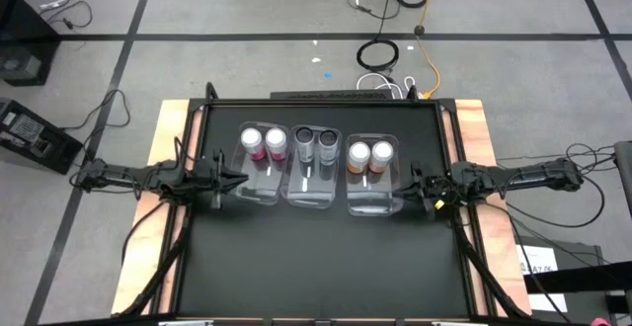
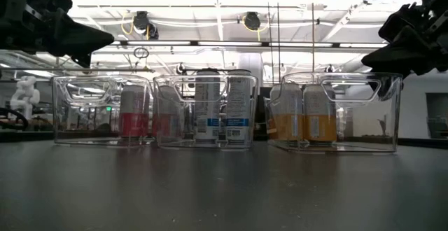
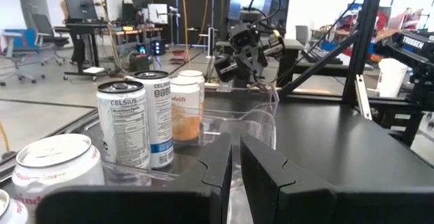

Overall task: Sort soda cans
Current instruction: Return to Home Position

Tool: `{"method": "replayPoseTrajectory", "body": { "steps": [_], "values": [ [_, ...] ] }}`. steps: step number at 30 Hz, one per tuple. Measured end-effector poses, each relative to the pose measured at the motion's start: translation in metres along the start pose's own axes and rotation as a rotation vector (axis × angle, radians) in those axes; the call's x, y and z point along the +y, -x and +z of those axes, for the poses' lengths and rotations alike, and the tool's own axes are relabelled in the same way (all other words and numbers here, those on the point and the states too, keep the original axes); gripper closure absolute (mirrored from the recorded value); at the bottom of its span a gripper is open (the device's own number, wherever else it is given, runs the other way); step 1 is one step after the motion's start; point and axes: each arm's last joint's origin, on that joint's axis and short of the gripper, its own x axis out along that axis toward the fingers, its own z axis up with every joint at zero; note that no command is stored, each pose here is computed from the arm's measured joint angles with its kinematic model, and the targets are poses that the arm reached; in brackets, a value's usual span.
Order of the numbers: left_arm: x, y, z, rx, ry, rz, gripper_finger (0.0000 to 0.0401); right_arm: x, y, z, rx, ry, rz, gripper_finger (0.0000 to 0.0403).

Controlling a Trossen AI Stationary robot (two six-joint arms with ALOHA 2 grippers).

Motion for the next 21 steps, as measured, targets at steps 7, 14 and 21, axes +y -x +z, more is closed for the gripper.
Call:
{"method": "replayPoseTrajectory", "body": {
  "steps": [7,14,21],
  "values": [
    [-0.0004,-0.0004,-0.0006,0.008,-0.002,-0.010,0.0359,-0.0001,0.0000,0.0000,0.000,-0.031,-0.001,0.0403],
    [-0.0005,-0.0004,-0.0006,0.007,-0.002,-0.014,0.0359,-0.0001,0.0000,0.0000,0.000,-0.042,-0.001,0.0403],
    [-0.0005,-0.0004,-0.0005,0.006,-0.002,-0.016,0.0359,-0.0001,0.0000,-0.0001,0.001,-0.042,-0.001,0.0403]
  ]
}}
